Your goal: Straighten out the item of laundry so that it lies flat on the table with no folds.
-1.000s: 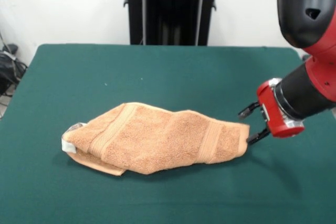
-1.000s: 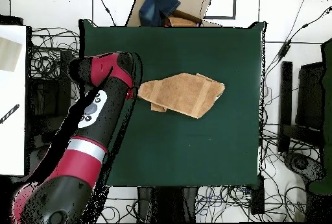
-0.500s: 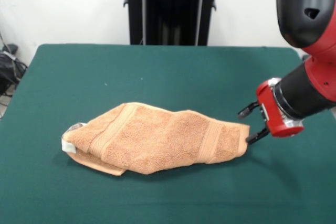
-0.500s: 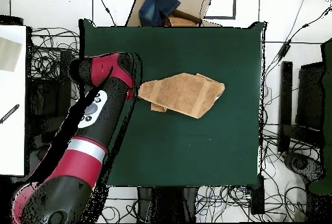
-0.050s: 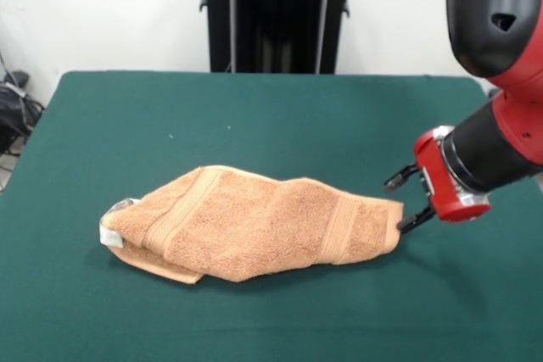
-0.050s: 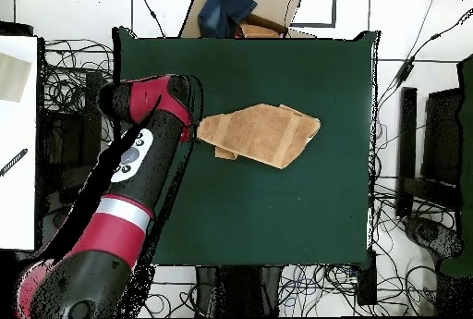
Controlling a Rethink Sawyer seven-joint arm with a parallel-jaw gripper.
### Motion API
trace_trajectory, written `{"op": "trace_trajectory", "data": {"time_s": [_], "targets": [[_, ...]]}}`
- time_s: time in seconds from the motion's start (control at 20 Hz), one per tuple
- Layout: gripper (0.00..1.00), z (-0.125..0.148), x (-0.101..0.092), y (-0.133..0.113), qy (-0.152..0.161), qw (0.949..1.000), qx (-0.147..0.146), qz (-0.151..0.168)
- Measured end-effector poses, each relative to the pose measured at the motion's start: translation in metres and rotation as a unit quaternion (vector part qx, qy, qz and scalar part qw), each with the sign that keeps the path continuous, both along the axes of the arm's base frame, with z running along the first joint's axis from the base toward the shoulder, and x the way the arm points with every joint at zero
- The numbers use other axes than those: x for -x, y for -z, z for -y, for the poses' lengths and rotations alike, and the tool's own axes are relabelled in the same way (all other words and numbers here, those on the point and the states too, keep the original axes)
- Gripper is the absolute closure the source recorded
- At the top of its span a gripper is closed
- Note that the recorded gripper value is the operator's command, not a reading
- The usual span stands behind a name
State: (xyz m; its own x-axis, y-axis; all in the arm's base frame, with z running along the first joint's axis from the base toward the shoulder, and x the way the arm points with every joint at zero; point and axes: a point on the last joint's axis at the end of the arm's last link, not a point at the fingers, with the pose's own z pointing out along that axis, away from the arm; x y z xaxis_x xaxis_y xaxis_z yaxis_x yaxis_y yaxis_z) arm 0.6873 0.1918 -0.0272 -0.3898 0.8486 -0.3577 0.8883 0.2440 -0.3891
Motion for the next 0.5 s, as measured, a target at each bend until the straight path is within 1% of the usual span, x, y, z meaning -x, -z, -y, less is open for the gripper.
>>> {"op": "trace_trajectory", "data": {"time_s": [0.35,0.4,0.5], "targets": [[0.0,0.0003,0.0002,0.0001,0.0,1.0,0.001,0.0],[1.0,0.0016,0.0008,0.0003,-0.003,1.0,0.004,-0.001],[1.0,0.0023,0.0012,0.0005,-0.004,1.0,0.005,-0.002]]}}
